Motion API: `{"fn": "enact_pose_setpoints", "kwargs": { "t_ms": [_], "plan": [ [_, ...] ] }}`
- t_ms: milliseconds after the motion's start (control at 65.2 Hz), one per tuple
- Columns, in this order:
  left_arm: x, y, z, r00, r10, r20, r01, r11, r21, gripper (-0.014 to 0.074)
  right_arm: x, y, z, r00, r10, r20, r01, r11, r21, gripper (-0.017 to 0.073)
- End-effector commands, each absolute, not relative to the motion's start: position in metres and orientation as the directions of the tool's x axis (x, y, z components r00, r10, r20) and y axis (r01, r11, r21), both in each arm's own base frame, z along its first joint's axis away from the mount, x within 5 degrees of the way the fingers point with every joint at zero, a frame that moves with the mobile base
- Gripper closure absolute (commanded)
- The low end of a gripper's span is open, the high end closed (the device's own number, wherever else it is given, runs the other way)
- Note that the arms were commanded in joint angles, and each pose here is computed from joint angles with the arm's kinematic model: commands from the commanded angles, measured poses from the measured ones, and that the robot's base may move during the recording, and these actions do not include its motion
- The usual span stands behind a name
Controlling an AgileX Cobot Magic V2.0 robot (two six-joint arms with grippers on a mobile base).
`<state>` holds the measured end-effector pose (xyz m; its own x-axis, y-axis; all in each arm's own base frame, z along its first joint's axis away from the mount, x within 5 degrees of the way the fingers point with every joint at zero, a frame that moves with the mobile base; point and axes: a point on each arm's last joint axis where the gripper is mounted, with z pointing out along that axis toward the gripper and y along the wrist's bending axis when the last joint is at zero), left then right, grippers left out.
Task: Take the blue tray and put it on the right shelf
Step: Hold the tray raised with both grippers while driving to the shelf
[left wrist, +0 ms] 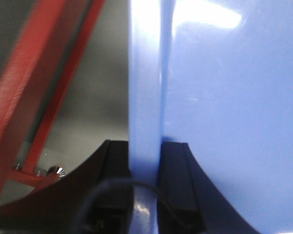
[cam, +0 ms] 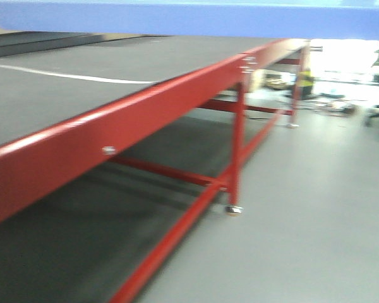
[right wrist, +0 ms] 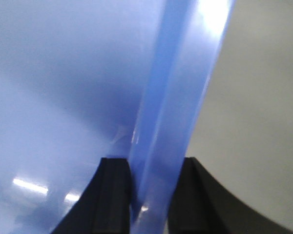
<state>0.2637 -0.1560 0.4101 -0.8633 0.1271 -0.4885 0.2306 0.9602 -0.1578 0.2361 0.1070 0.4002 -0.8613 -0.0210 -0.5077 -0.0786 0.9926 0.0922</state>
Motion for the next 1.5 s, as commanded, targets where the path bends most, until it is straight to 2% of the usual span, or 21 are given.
{"fn": "enact_pose_setpoints", "kwargs": {
  "t_ms": [0,1487],
  "plan": [
    [0.247,-0.1528,0.4267,-0.867,0.131,-0.481,0.246,0.951,-0.184,0.0642,0.2313,0.106,0.4173,-0.808,-0.032,-0.588,-0.124,0.985,0.117,0.0503],
    [0.247,-0.1528,0.4267,-0.867,0.131,-0.481,0.246,0.951,-0.184,0.0642,0.2311,0.1059,0.4172,-0.81,-0.032,-0.586,-0.123,0.986,0.116,0.0503]
  ]
}}
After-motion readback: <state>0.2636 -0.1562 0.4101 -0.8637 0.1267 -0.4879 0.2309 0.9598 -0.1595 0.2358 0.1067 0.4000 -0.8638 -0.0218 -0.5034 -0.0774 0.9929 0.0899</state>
